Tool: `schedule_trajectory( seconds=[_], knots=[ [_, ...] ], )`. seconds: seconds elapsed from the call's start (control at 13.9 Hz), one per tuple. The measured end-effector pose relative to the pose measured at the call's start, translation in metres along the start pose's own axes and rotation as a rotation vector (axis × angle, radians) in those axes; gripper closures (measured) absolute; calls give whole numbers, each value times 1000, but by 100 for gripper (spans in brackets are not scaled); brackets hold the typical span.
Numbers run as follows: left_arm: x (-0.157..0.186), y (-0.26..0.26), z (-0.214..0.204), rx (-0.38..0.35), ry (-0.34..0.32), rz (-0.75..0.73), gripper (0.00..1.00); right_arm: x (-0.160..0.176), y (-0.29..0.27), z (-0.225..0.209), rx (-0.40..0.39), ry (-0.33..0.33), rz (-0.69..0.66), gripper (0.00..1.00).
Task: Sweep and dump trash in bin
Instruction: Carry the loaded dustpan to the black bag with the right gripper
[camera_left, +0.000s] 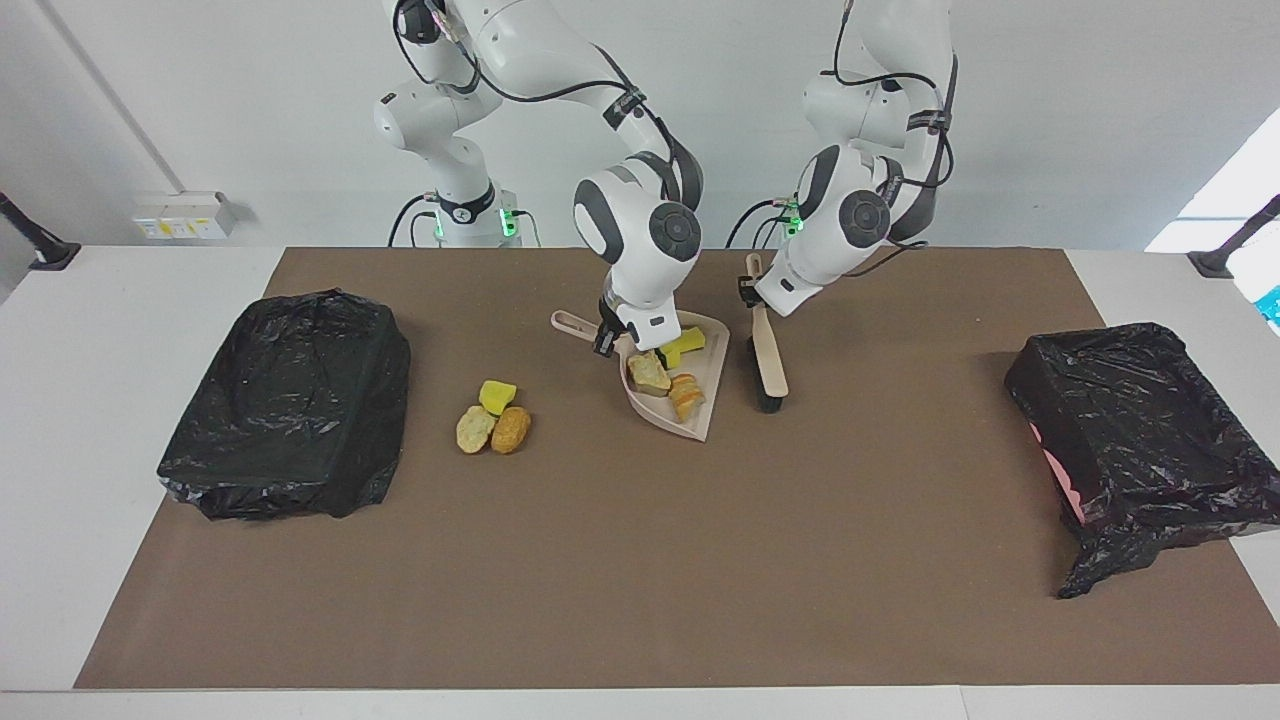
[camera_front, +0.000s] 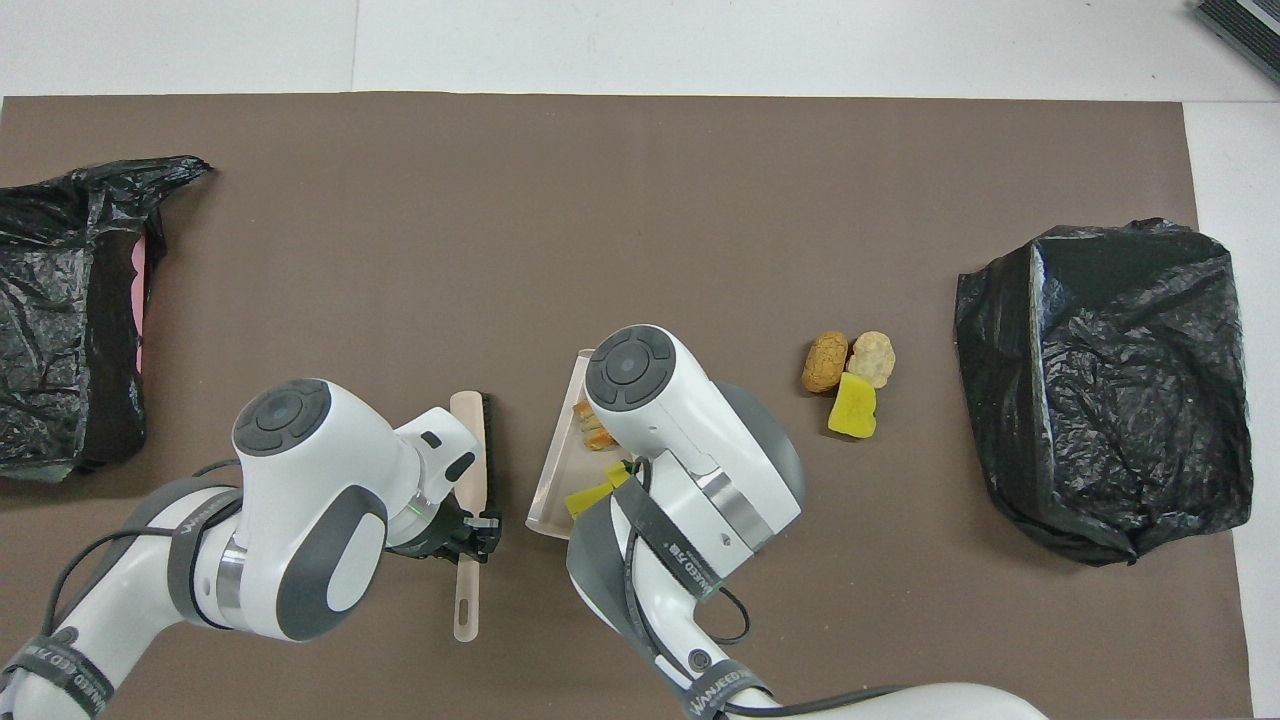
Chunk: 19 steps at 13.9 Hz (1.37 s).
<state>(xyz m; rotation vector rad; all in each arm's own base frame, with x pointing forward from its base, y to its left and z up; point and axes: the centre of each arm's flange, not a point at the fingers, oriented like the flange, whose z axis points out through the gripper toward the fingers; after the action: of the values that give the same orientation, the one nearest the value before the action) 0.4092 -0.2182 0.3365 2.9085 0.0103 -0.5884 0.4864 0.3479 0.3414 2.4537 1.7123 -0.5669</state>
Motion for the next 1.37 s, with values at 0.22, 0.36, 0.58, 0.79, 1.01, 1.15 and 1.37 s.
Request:
schedule_trajectory(
  seconds=[0.22, 0.36, 0.58, 0.79, 1.01, 1.15, 1.37],
  knots=[
    [2, -2, -2, -1, -3, -67, 74, -19, 12, -21, -10, 41, 69, 69],
    [1, 2, -1, 2, -2, -113, 74, -59, 40, -50, -13, 107, 141, 69],
    [-9, 22, 6, 21, -2, -130, 74, -135, 82, -89, -19, 210, 244, 69],
    [-39, 71, 26, 58, 18, -134, 74, -215, 123, -101, -14, 256, 299, 69],
    [-83, 105, 57, 90, 49, -111, 74, -303, 156, -96, 12, 270, 328, 69],
    [-110, 115, 77, 102, 70, -95, 74, -363, 176, -82, 32, 274, 333, 69],
    [-114, 110, 78, 100, 74, -101, 70, -447, 200, -54, 16, 220, 296, 69]
  ],
)
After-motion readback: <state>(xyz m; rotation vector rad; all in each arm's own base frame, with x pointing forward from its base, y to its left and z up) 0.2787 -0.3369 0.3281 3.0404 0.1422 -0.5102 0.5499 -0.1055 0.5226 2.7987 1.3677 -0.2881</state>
